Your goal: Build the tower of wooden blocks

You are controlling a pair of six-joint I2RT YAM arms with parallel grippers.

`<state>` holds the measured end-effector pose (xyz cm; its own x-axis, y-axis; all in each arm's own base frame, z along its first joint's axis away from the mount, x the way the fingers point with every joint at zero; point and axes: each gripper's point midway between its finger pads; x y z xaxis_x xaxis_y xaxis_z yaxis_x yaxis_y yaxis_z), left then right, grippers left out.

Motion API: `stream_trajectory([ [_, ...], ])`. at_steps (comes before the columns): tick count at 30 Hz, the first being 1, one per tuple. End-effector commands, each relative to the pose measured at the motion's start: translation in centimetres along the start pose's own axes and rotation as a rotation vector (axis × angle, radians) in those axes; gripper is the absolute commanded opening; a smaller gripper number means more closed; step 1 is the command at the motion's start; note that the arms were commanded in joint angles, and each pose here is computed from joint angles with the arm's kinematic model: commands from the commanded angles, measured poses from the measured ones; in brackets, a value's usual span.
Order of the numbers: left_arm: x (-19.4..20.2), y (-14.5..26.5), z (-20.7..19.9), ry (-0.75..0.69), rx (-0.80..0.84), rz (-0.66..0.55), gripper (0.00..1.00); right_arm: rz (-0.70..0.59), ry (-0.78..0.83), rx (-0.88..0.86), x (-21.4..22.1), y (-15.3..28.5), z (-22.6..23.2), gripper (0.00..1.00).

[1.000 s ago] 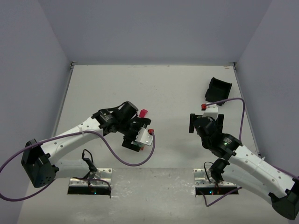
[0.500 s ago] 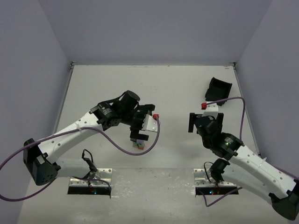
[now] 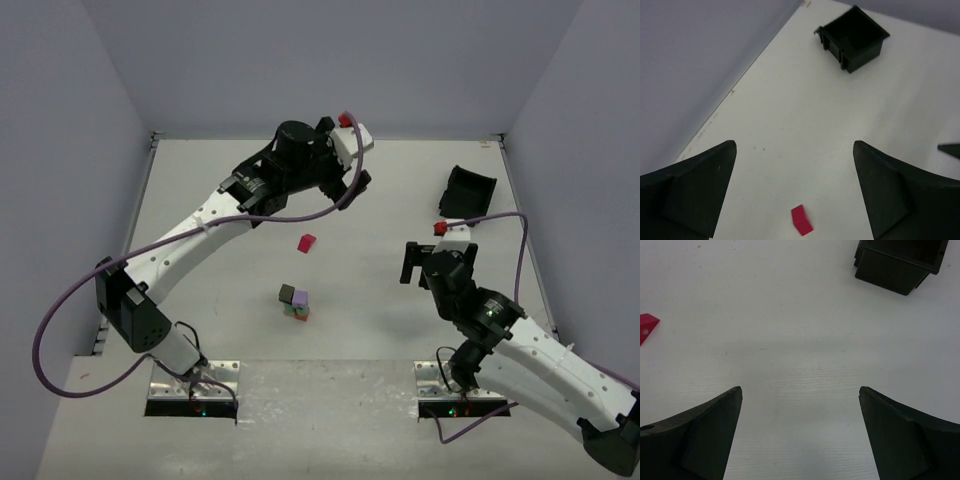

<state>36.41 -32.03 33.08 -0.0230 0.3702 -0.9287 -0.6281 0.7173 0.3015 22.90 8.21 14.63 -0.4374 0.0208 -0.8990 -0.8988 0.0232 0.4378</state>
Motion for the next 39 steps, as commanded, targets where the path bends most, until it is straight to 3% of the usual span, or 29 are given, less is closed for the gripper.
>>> stream_trajectory([
  [1, -3.0, 1.9, 5.0, 0.523, -0.259, -0.200, 1.00, -0.012, 0.001, -0.138, -0.7, -0.1, 2.8, 0.99],
  [6, 7.5, 4.0, 3.6, 0.673, -0.408, -0.056, 1.00, 0.018, 0.042, -0.306, 0.6, -0.2, 5.9, 0.99],
  [7, 8.1, 5.4, 3.6, 0.705, -0.437, -0.066, 1.00, 0.027, 0.054, -0.339, 1.1, -0.1, 6.4, 0.99],
  [9, 12.5, 7.3, 3.9, 0.750, -0.572, 0.001, 1.00, 0.028, 0.073, -0.417, 1.9, -0.1, 7.7, 0.99],
  [13, 17.3, 13.0, 4.8, 0.944, -0.844, -0.069, 1.00, 0.008, 0.130, -0.597, 2.1, 0.8, 10.6, 0.99],
  [15, 20.7, 15.0, 4.3, 0.994, -0.933, -0.068, 0.93, 0.026, 0.159, -0.702, 2.6, 1.4, 12.3, 0.99],
  [16, 20.9, 15.7, 4.0, 1.047, -0.941, -0.104, 0.83, 0.053, 0.177, -0.750, 3.1, 1.6, 13.2, 0.99],
  [18, 23.1, 16.8, 3.4, 1.082, -0.977, -0.100, 0.50, 0.115, 0.220, -0.783, 4.0, 1.4, 14.2, 0.99],
  [19, 24.2, 16.9, 3.1, 1.090, -0.990, -0.083, 0.48, 0.107, 0.230, -0.796, 3.5, 1.7, 14.5, 0.98],
  [20, 24.4, 17.3, 3.0, 1.130, -0.998, -0.107, 0.29, 0.147, 0.250, -0.796, 4.3, 1.4, 14.8, 0.97],
  [24, 27.2, 17.9, 1.2, 1.183, -0.994, -0.053, 0.01, 0.158, 0.318, -0.864, 4.5, 1.9, 16.6, 0.90],
  [30, 28.1, 16.1, -0.7, 1.183, -0.854, -0.031, 0.00, 0.127, 0.353, -1.025, 5.0, 4.2, 19.6, 0.25],
  [37, 27.0, 13.9, -2.1, 1.138, -0.696, -0.015, 0.00, 0.080, 0.441, -1.134, 5.2, 5.6, 22.4, 0.02],
  [39, 26.7, 13.6, -2.3, 1.129, -0.674, -0.015, 0.00, 0.079, 0.454, -1.173, 5.2, 6.0, 23.2, 0.00],
])
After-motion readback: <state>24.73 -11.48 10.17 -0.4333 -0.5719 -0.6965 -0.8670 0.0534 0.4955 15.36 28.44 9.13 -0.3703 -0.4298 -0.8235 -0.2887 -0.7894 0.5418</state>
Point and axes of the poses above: each gripper's point midway between its finger pads, its own y axis back along the fingers, its own z axis along the line the jaws close on, x = y × z
